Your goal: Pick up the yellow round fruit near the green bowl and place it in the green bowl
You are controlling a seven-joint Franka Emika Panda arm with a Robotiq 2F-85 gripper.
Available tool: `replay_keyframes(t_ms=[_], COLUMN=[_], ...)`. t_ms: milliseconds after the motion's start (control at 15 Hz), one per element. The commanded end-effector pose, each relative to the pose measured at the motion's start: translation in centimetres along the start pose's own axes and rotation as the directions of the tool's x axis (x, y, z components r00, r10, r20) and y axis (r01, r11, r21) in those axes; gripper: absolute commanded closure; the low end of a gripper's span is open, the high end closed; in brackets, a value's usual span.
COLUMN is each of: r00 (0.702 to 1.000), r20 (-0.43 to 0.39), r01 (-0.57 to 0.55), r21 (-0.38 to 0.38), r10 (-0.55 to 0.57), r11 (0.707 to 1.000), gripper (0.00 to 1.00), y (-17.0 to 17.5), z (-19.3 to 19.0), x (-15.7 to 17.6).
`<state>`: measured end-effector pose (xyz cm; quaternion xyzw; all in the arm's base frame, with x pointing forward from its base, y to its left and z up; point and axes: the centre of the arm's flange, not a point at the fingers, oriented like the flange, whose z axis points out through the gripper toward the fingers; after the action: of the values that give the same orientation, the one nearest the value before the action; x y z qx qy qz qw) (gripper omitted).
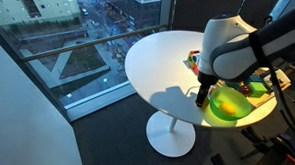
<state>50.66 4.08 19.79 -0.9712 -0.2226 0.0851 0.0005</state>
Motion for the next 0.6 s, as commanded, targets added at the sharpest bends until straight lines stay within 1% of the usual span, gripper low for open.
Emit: replay_keyframes(t_ms=[0,67,333,533], r00=[1.000,1.000,1.000,1.000], r20=[-0.014,-0.016,-0.015,-0.027], r01=[0.016,0.016,0.013,0.003], r21=[-0.015,-0.016,-0.011,-0.012], r10=[-0.016,-0.016,-0.013,-0.003], r11=[1.000,1.000,1.000,1.000], gripper=[0.53,0.56,0.56,0.56], y=[0.2,0.2,0.3,0.4], z=[-0.1,-0.2,-0.4,-1.5], x=[-0.3,-0.2,-0.1,0.1])
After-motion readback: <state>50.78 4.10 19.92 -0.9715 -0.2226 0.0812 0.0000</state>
